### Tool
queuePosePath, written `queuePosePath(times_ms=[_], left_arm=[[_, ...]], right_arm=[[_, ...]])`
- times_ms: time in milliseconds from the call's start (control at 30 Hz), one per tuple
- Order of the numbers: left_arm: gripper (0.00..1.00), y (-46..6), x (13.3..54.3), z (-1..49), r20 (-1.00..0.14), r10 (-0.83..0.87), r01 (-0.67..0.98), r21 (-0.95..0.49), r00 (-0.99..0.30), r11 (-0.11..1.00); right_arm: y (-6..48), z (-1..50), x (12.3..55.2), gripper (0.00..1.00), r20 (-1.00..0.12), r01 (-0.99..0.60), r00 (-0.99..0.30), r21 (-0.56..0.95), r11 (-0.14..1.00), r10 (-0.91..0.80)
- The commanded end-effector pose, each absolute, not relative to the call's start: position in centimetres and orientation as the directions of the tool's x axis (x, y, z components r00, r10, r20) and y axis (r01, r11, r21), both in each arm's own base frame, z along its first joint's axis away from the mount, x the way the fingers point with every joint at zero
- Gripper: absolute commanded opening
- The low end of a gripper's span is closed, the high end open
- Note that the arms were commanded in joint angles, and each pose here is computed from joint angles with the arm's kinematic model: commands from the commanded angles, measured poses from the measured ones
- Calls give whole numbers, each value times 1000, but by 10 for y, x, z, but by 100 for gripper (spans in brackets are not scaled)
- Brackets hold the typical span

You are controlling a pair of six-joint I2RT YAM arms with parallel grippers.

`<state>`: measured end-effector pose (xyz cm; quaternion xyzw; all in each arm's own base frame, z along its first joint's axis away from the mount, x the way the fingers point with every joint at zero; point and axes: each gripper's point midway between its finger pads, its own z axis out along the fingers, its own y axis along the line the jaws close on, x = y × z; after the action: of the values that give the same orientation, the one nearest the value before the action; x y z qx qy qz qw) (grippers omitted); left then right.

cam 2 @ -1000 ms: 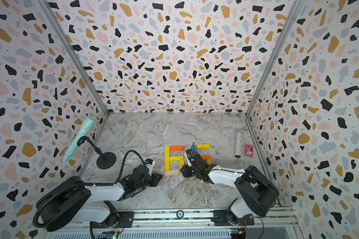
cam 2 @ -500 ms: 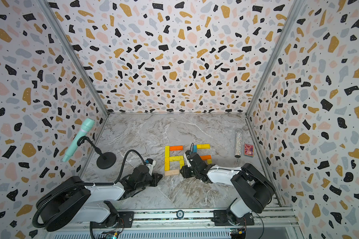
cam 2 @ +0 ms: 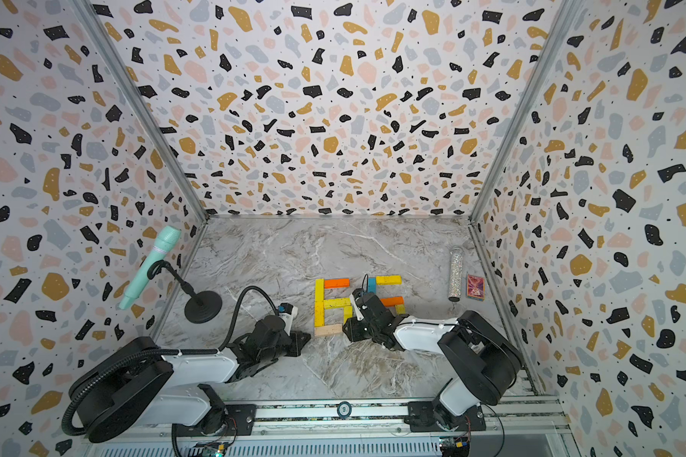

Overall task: Assemble the number 6 with building blocks
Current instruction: Adjust the building block at the center of the board.

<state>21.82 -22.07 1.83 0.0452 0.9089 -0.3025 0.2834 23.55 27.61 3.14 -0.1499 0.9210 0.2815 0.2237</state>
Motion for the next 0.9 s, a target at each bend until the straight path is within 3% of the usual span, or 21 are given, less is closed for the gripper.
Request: queuePosePath(times_ms=[0, 867], left_arm=[[0, -220, 217, 14, -540, -55, 262, -493, -840, 829], [0, -211, 220, 11, -539, -60, 229, -453, -840, 861]], right_arm=[[282, 36, 238, 40, -500, -400, -854, 458, 794, -141], [275, 62, 274, 50, -575, -426, -808, 423, 800, -126]])
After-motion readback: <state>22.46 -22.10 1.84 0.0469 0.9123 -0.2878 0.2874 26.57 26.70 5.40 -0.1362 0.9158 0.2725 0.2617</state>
